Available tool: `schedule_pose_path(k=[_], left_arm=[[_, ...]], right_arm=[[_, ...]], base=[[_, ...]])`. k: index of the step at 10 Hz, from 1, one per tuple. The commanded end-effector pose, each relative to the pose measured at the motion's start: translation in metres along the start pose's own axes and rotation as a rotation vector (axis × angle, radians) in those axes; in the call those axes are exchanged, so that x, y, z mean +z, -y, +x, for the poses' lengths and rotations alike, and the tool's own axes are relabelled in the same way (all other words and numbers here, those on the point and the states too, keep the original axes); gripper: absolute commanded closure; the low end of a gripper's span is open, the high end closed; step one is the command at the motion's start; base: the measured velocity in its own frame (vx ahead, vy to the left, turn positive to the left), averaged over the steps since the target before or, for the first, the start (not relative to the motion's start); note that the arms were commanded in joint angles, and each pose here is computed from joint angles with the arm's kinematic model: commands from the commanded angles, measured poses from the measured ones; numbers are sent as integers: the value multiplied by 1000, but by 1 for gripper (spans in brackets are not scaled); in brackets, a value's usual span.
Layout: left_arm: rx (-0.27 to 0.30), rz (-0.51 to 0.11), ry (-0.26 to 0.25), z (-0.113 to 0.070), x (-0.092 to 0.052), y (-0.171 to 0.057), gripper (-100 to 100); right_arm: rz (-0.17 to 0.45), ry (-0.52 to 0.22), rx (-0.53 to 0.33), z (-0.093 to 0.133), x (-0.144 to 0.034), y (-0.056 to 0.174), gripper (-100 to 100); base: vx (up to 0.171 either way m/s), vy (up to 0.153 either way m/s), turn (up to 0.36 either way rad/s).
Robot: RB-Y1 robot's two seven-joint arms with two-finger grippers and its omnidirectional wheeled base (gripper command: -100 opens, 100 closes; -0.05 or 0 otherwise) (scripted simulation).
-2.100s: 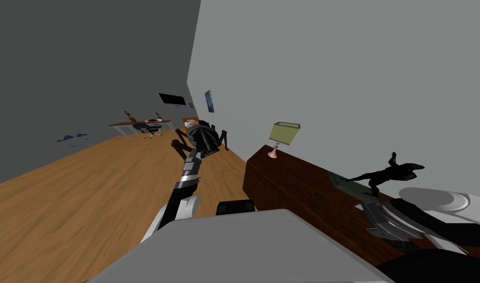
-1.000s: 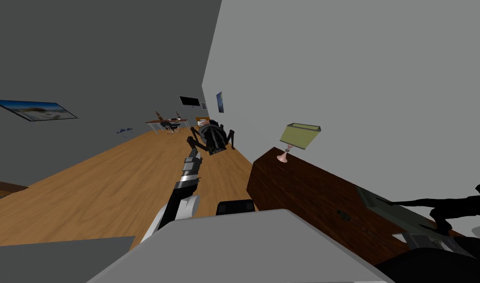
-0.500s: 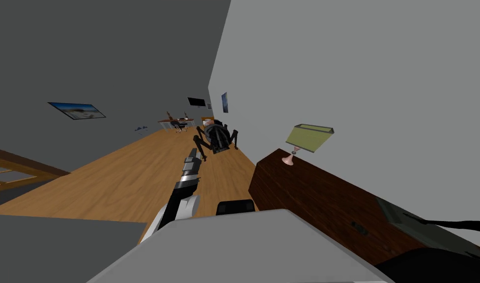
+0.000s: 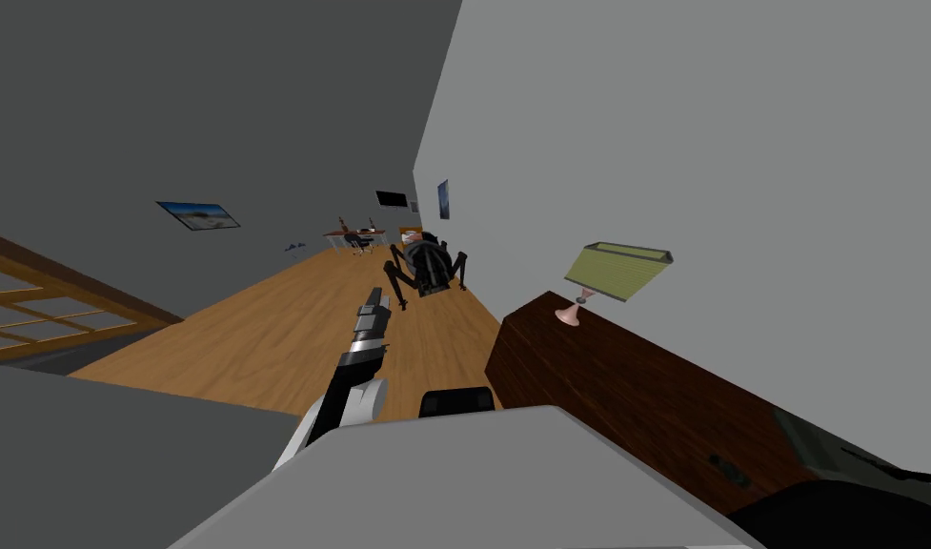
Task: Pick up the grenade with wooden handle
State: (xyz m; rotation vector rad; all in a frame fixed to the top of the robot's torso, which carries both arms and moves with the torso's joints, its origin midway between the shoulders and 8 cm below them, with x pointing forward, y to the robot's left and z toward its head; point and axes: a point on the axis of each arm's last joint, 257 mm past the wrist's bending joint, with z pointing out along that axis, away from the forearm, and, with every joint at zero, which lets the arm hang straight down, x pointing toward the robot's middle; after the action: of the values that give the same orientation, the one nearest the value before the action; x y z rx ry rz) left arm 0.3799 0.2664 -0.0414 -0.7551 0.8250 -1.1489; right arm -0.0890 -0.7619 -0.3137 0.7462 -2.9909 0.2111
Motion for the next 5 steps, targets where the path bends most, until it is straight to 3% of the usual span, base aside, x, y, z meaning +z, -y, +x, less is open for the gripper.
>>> schedule_pose_path(k=[1, 2, 5], left_arm=[[0, 0, 0, 0, 0, 0, 0], [0, 0, 0, 0, 0, 0, 0], [0, 0, 0, 0, 0, 0, 0]], right_arm=[[9, -14, 16, 15, -5, -3, -100], [-9, 1, 35, 26, 2, -23, -100], [10, -20, 44, 36, -4, -17, -100]], base=[[-4, 15, 140], [-5, 20, 203], [-1, 7, 24]])
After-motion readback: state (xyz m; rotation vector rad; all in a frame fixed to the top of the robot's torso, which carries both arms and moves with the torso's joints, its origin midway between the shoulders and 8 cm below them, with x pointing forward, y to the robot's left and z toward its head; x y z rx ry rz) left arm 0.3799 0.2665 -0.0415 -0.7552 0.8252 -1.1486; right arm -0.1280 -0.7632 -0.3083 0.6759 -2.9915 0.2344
